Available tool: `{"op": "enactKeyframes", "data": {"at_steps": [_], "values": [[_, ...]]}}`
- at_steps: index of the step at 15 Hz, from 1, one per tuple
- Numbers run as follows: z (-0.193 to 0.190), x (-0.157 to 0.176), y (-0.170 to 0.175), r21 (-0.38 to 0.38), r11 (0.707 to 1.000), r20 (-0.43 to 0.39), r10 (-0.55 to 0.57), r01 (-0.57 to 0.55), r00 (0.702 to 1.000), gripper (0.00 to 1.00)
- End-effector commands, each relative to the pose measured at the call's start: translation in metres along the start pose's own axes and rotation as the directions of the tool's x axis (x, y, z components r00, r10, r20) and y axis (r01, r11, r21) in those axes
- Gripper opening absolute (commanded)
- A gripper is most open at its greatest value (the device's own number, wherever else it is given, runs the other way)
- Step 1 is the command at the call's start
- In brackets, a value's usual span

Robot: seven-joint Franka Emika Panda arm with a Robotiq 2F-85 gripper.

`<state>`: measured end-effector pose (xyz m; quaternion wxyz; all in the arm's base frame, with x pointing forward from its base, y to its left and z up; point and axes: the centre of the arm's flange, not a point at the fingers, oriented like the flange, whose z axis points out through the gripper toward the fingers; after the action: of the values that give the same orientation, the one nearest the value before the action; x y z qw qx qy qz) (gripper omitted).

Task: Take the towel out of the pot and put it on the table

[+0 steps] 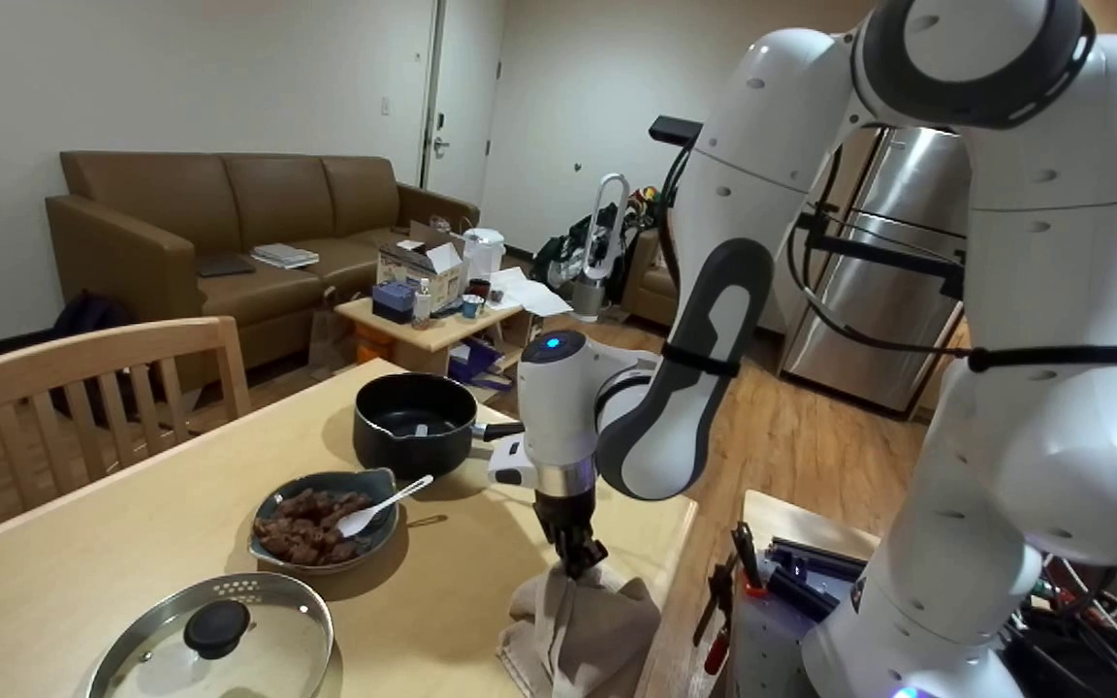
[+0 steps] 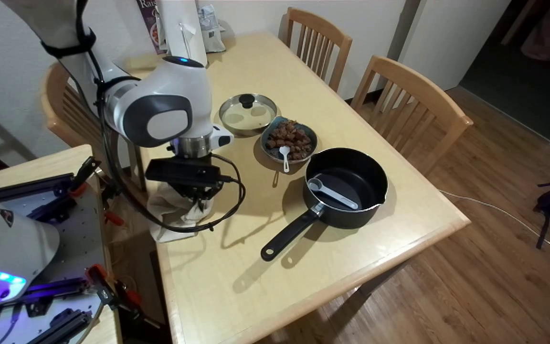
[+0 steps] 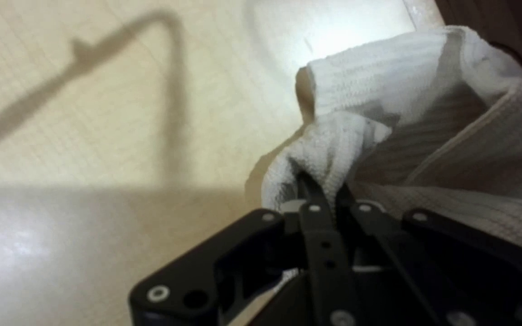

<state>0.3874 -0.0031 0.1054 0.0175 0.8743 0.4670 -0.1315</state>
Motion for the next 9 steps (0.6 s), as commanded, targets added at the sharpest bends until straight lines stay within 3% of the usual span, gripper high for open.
{"op": "enactKeyframes", "data": {"at_steps": [1, 6, 9], "values": [[-0.023, -0.032, 0.006, -0.003, 0.998, -0.105, 0.062, -0.062, 0.993, 0.01], [-0.053, -0.078, 0.013, -0.033, 0.973, -0.228, 0.217, -0.23, 0.949, 0.02], [-0.074, -0.108, 0.008, -0.051, 0.935, -0.264, 0.325, -0.35, 0.908, 0.02]]}}
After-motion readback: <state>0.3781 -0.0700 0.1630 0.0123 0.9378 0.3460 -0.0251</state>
